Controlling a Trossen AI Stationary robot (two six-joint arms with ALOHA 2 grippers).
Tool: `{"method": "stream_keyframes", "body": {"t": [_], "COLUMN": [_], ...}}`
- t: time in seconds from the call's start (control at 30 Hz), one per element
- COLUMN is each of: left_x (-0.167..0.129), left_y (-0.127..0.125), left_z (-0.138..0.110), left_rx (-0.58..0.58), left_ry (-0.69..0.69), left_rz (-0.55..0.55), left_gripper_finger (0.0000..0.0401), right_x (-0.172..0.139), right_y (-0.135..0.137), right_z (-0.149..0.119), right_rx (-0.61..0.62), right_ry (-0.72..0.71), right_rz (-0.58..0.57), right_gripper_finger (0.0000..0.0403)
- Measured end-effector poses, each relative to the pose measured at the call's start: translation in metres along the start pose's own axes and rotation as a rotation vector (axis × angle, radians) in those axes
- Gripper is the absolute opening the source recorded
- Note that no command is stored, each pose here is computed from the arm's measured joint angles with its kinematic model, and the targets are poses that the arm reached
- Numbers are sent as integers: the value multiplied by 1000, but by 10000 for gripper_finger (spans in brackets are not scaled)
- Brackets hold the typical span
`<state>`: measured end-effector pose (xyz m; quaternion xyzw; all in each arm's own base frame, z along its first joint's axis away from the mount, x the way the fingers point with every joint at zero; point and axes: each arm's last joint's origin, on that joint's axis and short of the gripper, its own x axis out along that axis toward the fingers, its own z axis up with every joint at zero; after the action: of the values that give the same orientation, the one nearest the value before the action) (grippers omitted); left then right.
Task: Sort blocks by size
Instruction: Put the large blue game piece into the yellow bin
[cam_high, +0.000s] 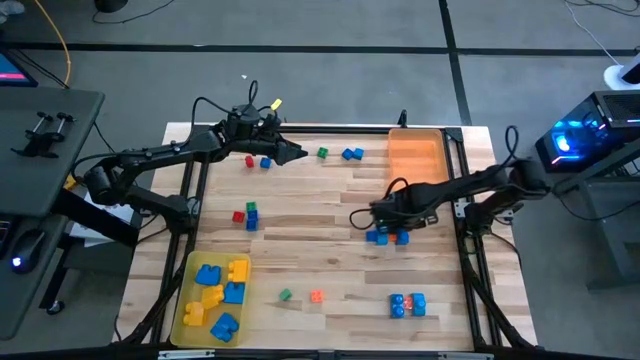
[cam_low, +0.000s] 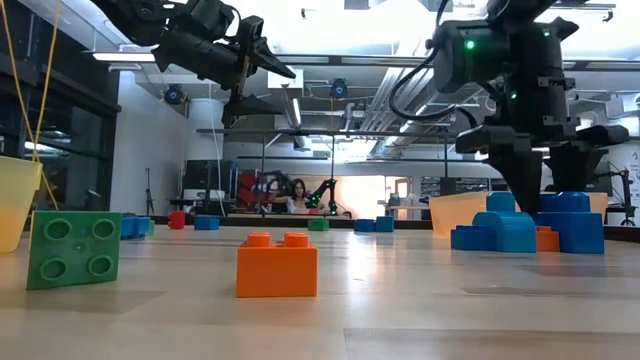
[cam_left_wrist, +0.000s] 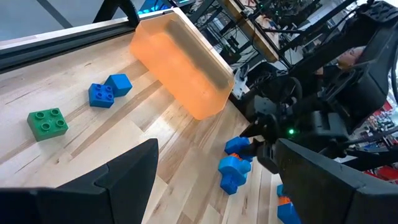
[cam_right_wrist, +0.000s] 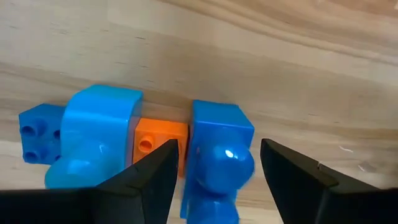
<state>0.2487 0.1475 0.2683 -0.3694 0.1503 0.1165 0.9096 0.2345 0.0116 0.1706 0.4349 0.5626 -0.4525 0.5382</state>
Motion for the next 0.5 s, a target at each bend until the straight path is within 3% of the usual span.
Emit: {"method": "stream_keyframes", "body": {"t": [0.17, 0.33, 0.5], "left_x": [0, 0, 0], "left_y": [0, 0, 0], "left_z": [0, 0, 0], "left_rx": [0, -3, -3], "left_ry": [0, 0, 0], "left_rz": [0, 0, 0], "left_gripper_finger": [307, 307, 307], "right_x": [6, 7, -9], "right_y": [3, 1, -4], "right_z": [0, 0, -1], "right_rx": [0, 0, -61], "right_ry": [7, 8, 0], "right_rz": [-22, -45, -22], "right_gripper_finger": [205, 126, 122]}}
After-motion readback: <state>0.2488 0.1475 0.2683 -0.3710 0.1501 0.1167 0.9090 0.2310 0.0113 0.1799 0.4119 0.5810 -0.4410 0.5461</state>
